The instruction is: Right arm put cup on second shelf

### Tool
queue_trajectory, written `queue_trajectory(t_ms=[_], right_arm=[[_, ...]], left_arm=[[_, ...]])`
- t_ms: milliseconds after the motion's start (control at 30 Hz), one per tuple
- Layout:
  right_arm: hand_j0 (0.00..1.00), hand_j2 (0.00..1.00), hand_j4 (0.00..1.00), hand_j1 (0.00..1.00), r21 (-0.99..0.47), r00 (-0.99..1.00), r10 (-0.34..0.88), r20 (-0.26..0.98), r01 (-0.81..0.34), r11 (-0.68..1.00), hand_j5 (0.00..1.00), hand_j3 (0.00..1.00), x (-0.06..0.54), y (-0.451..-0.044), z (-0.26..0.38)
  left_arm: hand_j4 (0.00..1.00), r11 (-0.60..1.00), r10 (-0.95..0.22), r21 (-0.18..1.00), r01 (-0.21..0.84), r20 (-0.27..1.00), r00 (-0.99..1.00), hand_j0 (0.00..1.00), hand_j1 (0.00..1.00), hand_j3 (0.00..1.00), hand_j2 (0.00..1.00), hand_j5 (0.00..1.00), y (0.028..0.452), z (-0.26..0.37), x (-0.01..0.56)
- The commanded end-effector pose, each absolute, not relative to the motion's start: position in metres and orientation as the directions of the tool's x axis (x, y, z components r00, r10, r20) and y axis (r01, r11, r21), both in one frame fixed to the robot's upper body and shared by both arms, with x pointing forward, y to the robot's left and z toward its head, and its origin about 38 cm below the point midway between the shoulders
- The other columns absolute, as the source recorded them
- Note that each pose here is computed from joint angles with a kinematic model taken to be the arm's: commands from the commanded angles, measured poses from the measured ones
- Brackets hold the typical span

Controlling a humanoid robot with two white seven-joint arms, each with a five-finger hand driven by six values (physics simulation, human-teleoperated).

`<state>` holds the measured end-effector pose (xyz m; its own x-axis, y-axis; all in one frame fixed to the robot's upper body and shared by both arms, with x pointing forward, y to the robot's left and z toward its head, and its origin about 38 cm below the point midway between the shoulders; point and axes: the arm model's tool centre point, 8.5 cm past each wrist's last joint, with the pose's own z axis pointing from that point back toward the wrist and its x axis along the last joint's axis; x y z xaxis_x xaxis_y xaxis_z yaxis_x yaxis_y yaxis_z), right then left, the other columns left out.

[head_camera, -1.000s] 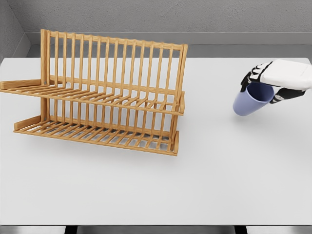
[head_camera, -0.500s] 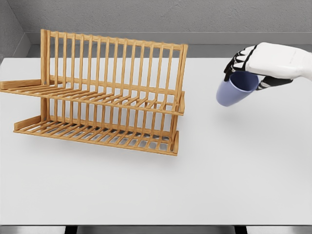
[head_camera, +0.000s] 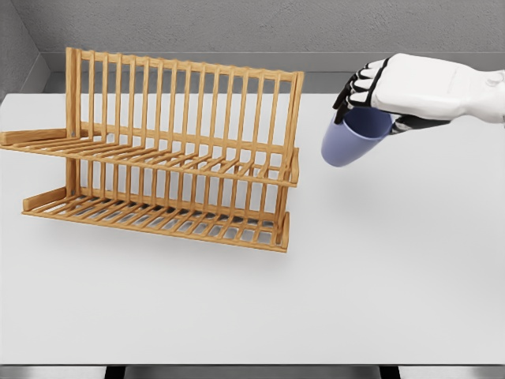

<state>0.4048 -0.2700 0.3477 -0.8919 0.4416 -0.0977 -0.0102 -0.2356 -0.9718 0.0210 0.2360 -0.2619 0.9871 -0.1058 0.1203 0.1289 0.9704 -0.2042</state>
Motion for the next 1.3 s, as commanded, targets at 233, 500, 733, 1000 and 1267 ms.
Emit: queue_trajectory(t_ms=[233,500,733,1000,1267], right_arm=[[0.56,0.56,0.56,0.56,-0.979,-0.918,0.379,-0.116,0.041,-0.200,0.56,0.56,0.398,-0.244,0.358],[0.56,0.56,0.56,0.56,-0.984,-0.933,0.337,-0.124,0.071,-0.165,0.56,0.56,0.400,-0.223,0.365],[0.57,0.57,0.57,0.57,-0.982,-0.951,0.293,-0.097,0.044,-0.182,0.57,0.57,0.399,-0.206,0.351],[0.59,0.59,0.59,0.59,-0.979,-0.968,0.244,-0.062,0.011,-0.203,0.59,0.59,0.396,-0.188,0.333],[1.00,1.00,1.00,1.00,-0.979,-0.966,0.249,-0.074,0.022,-0.203,1.00,1.00,0.397,-0.190,0.339]], left_arm=[[1.00,0.970,-0.105,-0.205,0.128,0.120,0.987,1.00,1.00,1.00,1.00,1.00,0.236,-0.262,0.021],[1.00,0.970,-0.105,-0.205,0.128,0.119,0.987,1.00,1.00,1.00,1.00,1.00,0.236,-0.262,0.021],[1.00,0.970,-0.105,-0.205,0.128,0.120,0.987,1.00,1.00,1.00,1.00,1.00,0.236,-0.262,0.021],[1.00,0.970,-0.105,-0.204,0.128,0.120,0.987,1.00,1.00,1.00,1.00,1.00,0.236,-0.262,0.021],[1.00,0.970,-0.105,-0.205,0.128,0.120,0.987,1.00,1.00,1.00,1.00,1.00,0.236,-0.262,0.021]])
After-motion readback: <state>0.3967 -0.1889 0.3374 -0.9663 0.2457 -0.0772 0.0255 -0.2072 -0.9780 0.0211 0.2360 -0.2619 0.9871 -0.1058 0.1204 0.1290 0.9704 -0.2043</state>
